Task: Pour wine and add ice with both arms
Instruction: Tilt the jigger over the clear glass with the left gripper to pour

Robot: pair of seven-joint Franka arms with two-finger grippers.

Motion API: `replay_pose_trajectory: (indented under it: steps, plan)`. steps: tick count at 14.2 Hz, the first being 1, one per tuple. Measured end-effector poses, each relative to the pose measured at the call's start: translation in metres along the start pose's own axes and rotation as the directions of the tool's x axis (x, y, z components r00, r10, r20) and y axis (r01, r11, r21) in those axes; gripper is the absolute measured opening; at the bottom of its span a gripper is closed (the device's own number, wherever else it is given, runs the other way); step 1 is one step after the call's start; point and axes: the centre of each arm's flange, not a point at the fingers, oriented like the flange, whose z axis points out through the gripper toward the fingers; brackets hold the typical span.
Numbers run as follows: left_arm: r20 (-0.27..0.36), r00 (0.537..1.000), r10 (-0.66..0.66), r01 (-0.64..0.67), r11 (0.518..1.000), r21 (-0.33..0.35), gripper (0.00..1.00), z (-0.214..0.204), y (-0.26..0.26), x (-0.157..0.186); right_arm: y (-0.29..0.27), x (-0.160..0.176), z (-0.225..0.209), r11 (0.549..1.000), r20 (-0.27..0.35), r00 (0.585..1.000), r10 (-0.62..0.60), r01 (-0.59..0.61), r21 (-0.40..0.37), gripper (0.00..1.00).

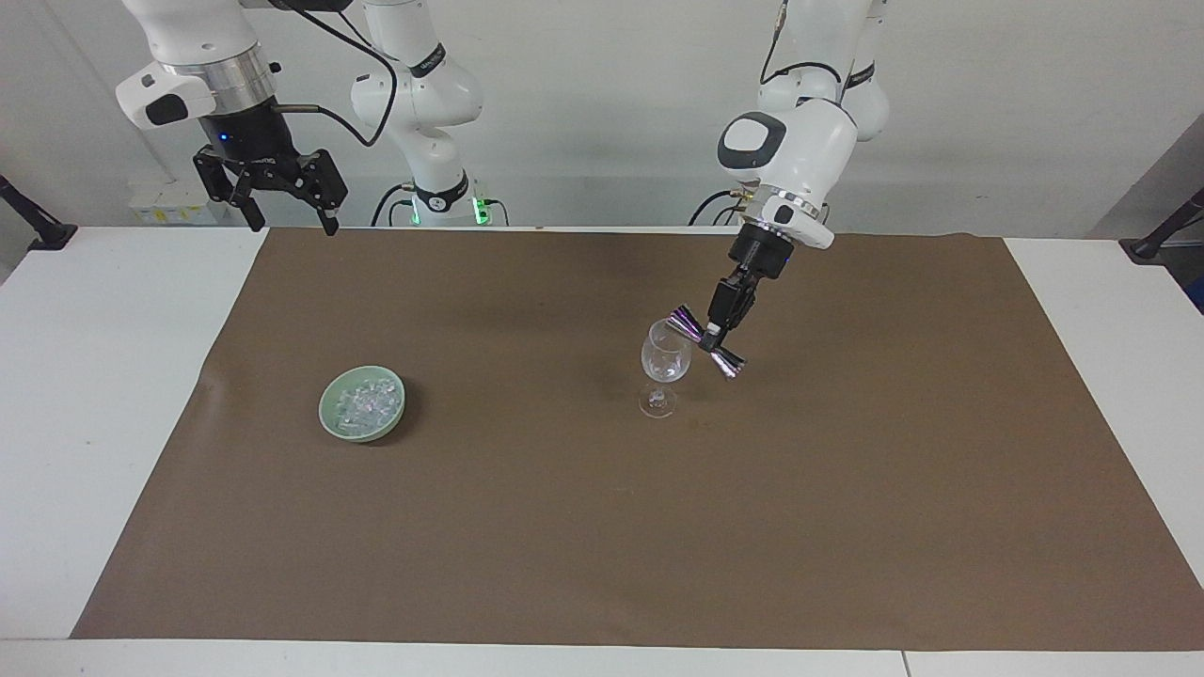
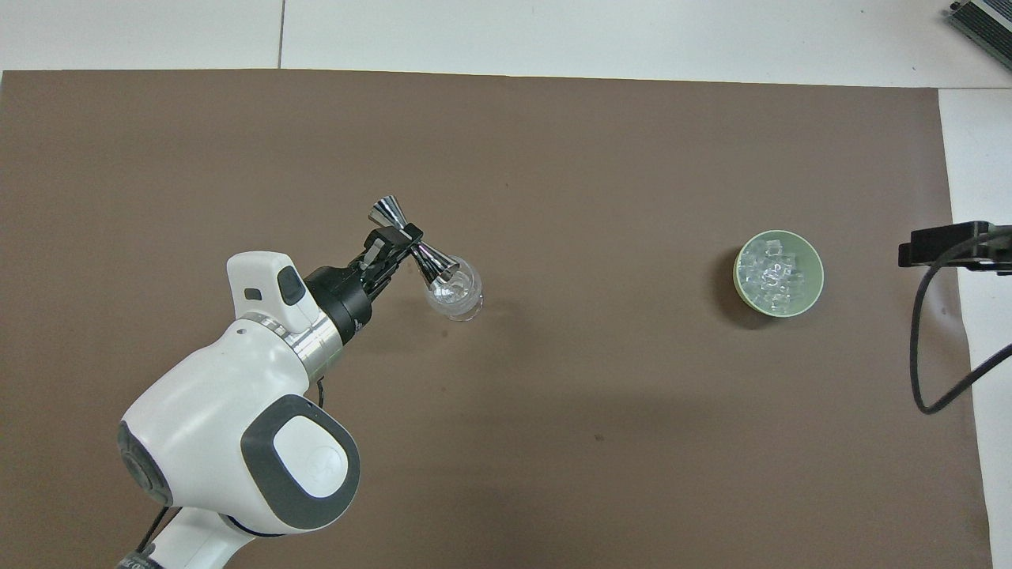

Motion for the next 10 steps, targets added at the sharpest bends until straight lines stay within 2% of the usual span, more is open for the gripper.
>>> replay_pose_trajectory:
  steps: [10]
  plan:
    - [-0.035,0.992,0.118,-0.118,0.993,-0.018,0.21,-0.0026,0.0044,-0.0087,-0.0005,0.0,0.0,1.0,0.0,1.0,-0.001,0.001,0.0,1.0]
